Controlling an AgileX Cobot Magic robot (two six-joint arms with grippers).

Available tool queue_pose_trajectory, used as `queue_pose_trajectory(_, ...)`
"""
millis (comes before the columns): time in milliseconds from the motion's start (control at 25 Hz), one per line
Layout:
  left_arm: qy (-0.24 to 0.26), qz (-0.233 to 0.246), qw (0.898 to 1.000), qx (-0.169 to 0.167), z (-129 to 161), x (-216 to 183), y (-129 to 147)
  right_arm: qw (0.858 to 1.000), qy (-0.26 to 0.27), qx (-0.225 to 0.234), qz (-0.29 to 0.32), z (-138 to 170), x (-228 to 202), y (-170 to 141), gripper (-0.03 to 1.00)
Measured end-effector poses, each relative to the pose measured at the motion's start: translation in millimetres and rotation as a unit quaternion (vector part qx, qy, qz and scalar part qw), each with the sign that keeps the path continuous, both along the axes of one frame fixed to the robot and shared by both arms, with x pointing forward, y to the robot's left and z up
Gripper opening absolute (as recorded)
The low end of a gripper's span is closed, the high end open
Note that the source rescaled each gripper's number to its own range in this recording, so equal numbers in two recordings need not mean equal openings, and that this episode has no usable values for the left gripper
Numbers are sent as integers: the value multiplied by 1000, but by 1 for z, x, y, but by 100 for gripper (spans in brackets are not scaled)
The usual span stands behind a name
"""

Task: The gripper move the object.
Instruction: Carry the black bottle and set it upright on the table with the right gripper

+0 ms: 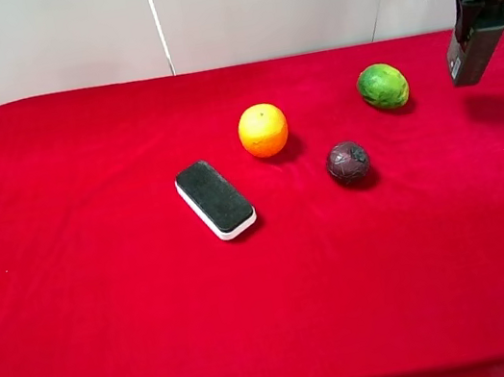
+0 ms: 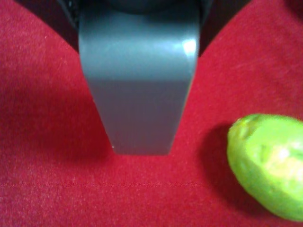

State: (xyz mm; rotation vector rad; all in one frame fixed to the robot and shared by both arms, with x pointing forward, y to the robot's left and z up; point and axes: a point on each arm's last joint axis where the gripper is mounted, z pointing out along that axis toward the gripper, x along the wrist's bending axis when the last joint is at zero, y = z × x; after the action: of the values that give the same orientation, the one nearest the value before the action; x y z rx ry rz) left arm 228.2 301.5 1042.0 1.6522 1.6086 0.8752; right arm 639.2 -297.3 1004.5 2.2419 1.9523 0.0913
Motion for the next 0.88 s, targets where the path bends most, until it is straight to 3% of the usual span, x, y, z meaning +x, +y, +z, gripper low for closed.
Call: queue_pose_trajectory(880,0,0,1000,0,0,0,0,999,17,-1,28,-58,22,1,3)
